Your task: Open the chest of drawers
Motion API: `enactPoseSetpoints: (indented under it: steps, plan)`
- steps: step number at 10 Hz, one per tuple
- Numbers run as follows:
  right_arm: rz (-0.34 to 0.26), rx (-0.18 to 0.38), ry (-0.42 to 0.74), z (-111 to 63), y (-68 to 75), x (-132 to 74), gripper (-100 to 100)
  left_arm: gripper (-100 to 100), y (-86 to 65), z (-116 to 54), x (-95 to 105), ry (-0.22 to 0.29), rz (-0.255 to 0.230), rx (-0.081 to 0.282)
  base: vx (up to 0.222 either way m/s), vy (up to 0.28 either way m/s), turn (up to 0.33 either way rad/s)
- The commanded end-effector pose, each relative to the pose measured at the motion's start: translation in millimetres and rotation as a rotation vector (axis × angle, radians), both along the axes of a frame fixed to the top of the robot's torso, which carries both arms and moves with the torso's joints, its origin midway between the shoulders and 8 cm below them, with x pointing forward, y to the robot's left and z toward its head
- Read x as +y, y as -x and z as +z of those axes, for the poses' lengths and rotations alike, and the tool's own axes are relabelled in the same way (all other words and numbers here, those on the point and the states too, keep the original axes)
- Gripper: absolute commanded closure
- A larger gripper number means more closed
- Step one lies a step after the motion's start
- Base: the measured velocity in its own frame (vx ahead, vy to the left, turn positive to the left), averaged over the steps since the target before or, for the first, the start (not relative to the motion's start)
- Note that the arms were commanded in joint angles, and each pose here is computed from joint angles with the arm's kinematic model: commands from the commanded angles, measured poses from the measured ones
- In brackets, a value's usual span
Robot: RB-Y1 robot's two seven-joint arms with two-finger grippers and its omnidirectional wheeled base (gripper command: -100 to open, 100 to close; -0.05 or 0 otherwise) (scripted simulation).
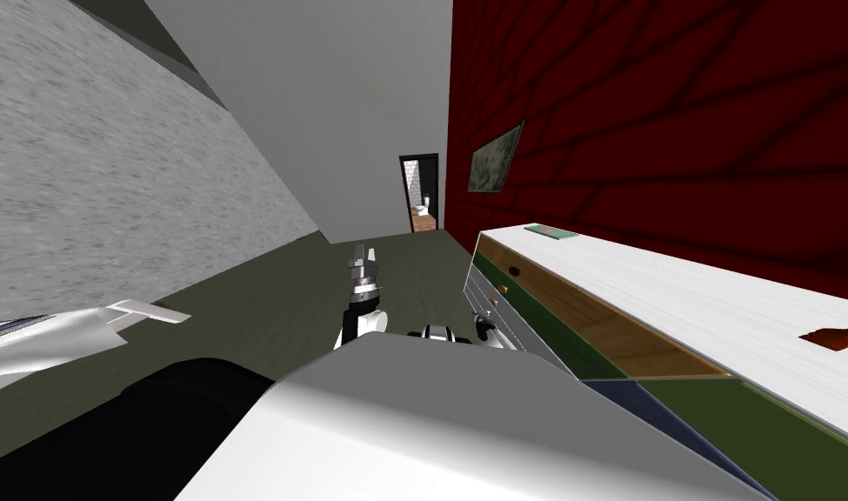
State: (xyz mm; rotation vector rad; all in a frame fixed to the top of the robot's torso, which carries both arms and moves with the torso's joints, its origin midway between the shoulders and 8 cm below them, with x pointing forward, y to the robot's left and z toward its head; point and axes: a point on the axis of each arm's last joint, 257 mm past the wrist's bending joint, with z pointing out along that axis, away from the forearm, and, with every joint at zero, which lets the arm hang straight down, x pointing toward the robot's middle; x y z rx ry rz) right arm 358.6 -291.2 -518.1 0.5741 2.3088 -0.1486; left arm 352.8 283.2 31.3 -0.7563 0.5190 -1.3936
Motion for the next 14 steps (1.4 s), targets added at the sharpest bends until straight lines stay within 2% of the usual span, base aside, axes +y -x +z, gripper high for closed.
enactPoseSetpoints:
  steps: [1, 2, 3, 4, 5, 6, 7, 8, 9, 10, 11, 12, 13, 14]
  plan:
    - [-0.005, 0.089, 0.094, -18.2, 17.1, -21.5, -100, 0, 0.0, 0.0, 0.0, 0.0, 0.0, 0.0, 0.027, 0.004, 0.095]
    - [-0.005, 0.089, 0.094, -18.2, 17.1, -21.5, -100, 0, 0.0, 0.0, 0.0, 0.0, 0.0, 0.0, 0.011, -0.001, -0.02]
    - [-0.003, 0.122, 0.163, -18.3, 18.8, -35.0, -100, 0, 0.0, 0.0, 0.0, 0.0, 0.0, 0.0, 0.013, 0.001, 0.22]
    - [-0.006, 0.153, 0.172, -28.2, 29.8, -40.0, -100, 0, 0.0, 0.0, 0.0, 0.0, 0.0, 0.0, 0.021, 0.001, 0.108]
    - [0.007, 0.196, 0.24, -32.9, 35.8, -54.7, -100, 0, 0.0, 0.0, 0.0, 0.0, 0.0, 0.0, 0.029, 0.008, 0.157]
    - [-0.007, 0.214, 0.251, -35.0, 41.9, -59.6, -100, 0, 0.0, 0.0, 0.0, 0.0, 0.0, 0.0, 0.026, 0.004, 0.095]
    - [-0.003, 0.239, 0.318, -31.0, 41.2, -74.0, -100, 0, 0.0, 0.0, 0.0, 0.0, 0.0, 0.0, 0.025, 0.004, 0.168]
    - [-0.009, 0.272, 0.33, -38.8, 53.2, -80.3, -100, 0, 0.0, 0.0, 0.0, 0.0, 0.0, 0.0, 0.023, -0.001, 0.119]
    - [-0.007, 0.313, 0.402, -38.3, 59.3, -98.7, -100, 0, 0.0, 0.0, 0.0, 0.0, 0.0, 0.0, 0.025, -0.001, 0.176]
    - [-0.013, 0.325, 0.409, -39.7, 63.6, -101.6, -100, 0, 0.0, 0.0, 0.0, 0.0, 0.0, 0.0, 0.024, -0.001, 0.105]
    - [-0.016, 0.356, 0.479, -34.1, 65.8, -119.4, -100, 0, 0.0, 0.0, 0.0, 0.0, 0.0, 0.0, 0.021, 0.002, 0.185]
    - [-0.017, 0.369, 0.484, -36.6, 70.6, -121.9, -100, 0, 0.0, 0.0, 0.0, 0.0, 0.0, 0.0, 0.018, -0.001, 0.085]
    - [-0.023, 0.394, 0.551, -28.6, 71.0, -138.9, -100, 0, 0.0, 0.0, 0.0, 0.0, 0.0, 0.0, 0.016, -0.001, 0.147]
    - [-0.024, 0.422, 0.561, -33.9, 81.6, -144.4, -100, 0, 0.0, 0.0, 0.0, 0.0, 0.0, 0.0, 0.018, -0.003, 0.1]
